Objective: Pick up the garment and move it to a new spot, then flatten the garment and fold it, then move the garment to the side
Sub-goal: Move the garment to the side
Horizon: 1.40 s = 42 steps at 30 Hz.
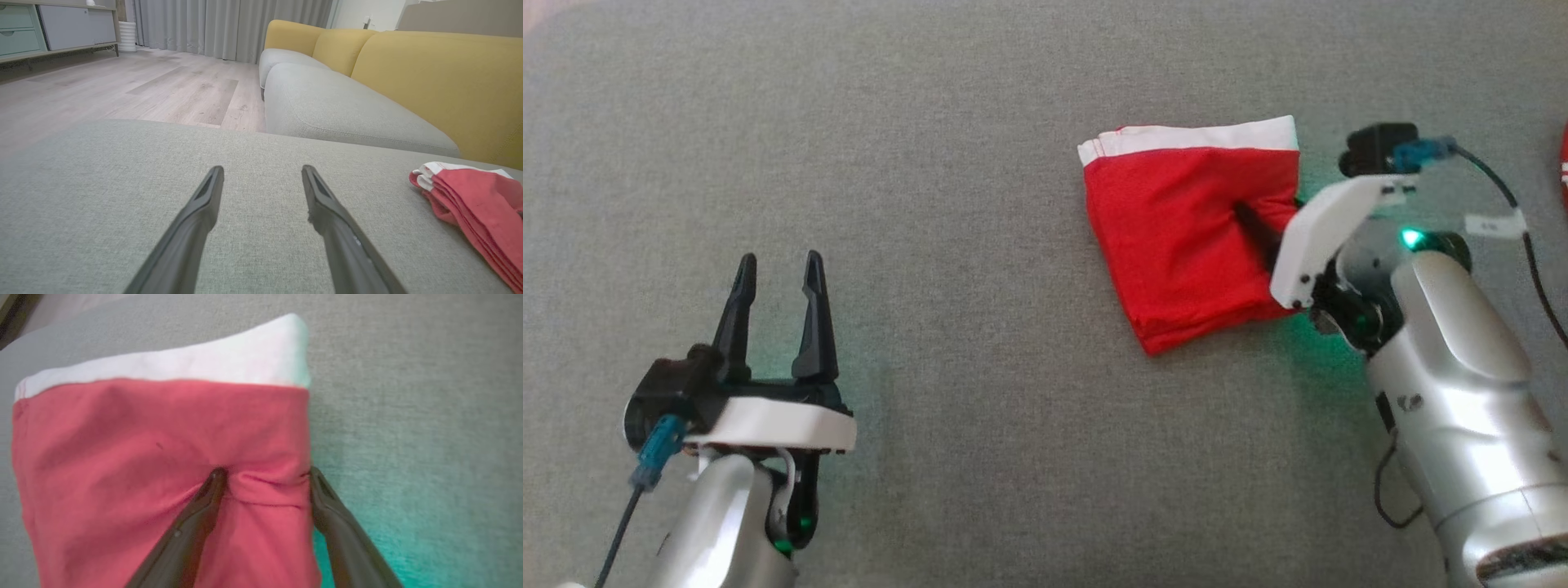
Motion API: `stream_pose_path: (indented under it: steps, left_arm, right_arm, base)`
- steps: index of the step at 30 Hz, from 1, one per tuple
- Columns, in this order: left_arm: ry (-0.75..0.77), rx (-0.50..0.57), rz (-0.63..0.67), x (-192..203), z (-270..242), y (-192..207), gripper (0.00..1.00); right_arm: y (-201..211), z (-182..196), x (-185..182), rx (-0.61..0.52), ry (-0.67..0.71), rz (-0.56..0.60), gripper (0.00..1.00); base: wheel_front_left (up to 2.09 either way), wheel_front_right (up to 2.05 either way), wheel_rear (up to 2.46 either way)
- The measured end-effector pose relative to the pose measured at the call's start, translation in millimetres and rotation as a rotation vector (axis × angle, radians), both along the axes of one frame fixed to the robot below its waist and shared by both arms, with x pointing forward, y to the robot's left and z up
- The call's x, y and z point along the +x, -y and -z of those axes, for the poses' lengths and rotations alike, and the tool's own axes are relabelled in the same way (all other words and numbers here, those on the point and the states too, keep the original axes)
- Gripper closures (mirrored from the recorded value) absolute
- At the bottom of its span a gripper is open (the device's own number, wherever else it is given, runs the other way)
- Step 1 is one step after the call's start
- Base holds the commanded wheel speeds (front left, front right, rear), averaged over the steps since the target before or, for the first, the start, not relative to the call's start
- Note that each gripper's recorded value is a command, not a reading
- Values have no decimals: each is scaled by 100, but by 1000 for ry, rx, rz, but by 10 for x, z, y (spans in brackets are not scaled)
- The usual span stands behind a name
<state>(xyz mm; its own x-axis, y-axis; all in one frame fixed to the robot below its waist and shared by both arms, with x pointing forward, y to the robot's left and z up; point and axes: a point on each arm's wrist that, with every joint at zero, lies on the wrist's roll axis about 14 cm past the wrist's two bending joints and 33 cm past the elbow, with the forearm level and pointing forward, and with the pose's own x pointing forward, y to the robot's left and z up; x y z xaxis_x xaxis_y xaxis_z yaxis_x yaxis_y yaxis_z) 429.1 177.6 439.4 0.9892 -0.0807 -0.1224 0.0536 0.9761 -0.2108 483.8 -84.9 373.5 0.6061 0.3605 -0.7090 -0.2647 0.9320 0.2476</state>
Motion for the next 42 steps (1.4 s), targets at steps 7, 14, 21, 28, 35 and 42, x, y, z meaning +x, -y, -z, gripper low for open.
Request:
stream_pose_path:
  steps: [7, 14, 21, 28, 35, 42]
  left_arm:
    - [3, -7, 24, 58, 8, 99, 0]
    - [37, -25, 73, 198, -69, 306, 0]
    - [57, -50, 189, 341, -89, 767, 0]
    - [26, -52, 299, 476, 86, 1124, 0]
    - [10, -26, 347, 732, 264, 1188, 0]
    - [-13, -8, 379, 881, 461, 1238, 0]
  right_arm:
    - [-104, -96, -103, -36, 1, -118, 100]
    - [231, -438, -116, -111, 79, -167, 100]
    - [1212, -879, -147, -401, 153, -168, 100]
    - [2214, -869, -190, -543, 143, 4, 100]
    - [2841, -855, 51, -622, 207, 149, 100]
    - [3273, -580, 29, -673, 166, 257, 22]
  base:
    - [0, 0, 0]
    - [0, 0, 0]
    - [0, 0, 0]
    - [0, 0, 0]
    - [0, 0, 0]
    - [0, 0, 0]
